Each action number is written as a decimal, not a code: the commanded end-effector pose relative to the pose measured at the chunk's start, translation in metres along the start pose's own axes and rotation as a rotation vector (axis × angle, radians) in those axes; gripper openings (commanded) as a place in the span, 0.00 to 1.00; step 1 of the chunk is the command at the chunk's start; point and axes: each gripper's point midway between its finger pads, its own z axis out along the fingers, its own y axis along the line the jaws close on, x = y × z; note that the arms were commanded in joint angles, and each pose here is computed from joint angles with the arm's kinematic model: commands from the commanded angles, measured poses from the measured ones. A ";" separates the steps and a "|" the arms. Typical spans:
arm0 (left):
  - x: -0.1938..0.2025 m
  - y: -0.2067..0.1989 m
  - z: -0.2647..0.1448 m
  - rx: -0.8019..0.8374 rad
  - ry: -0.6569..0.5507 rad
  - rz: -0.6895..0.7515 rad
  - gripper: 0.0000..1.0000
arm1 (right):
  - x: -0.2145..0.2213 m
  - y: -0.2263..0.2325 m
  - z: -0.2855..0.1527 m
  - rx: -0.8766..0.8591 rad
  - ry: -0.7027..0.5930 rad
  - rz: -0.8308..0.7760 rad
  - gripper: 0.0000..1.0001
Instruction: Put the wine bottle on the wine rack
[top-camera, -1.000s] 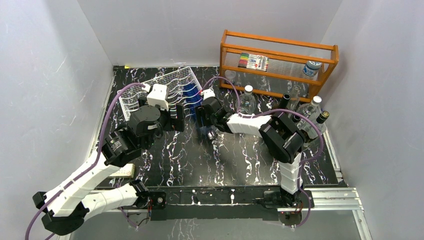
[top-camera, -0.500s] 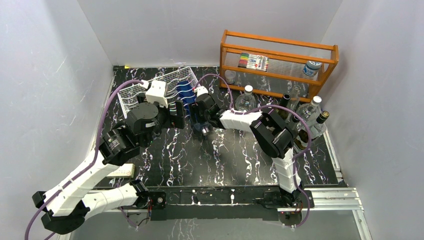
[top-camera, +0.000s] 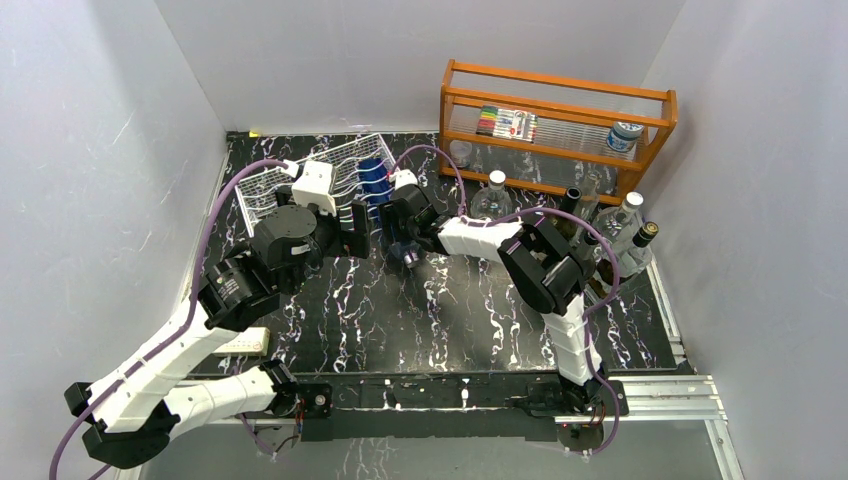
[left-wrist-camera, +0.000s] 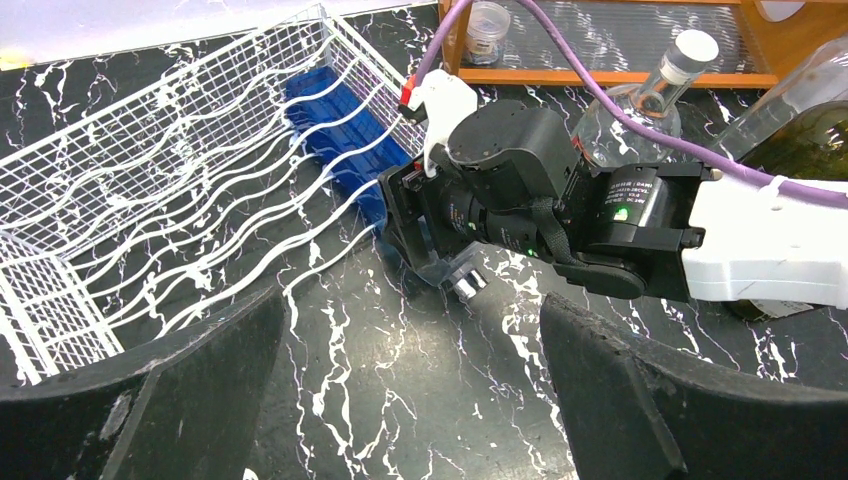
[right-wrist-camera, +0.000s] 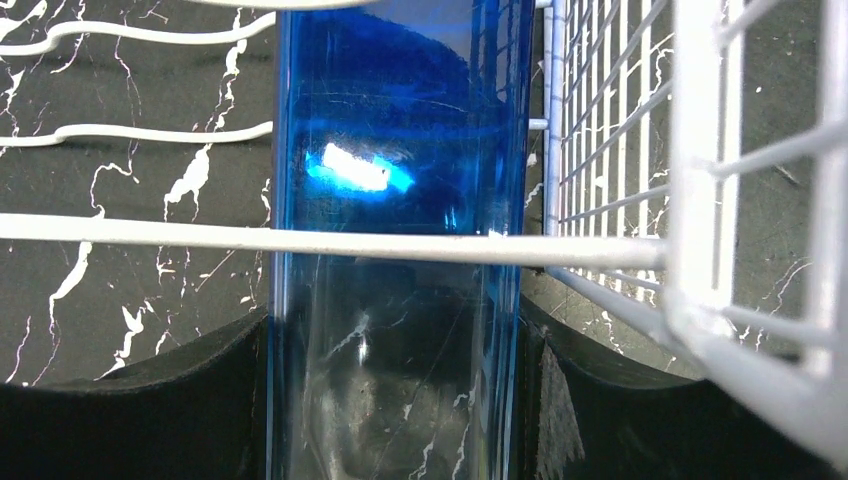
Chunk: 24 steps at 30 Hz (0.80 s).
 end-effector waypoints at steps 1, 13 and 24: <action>-0.015 0.001 -0.006 0.007 -0.035 -0.008 0.98 | -0.090 0.029 -0.015 -0.097 -0.261 0.039 0.51; -0.015 0.001 -0.006 0.007 -0.036 -0.001 0.98 | -0.100 0.026 -0.021 -0.125 -0.281 0.076 0.78; -0.024 -0.001 -0.014 0.040 -0.059 -0.031 0.98 | -0.096 0.022 -0.042 -0.129 -0.285 0.106 0.98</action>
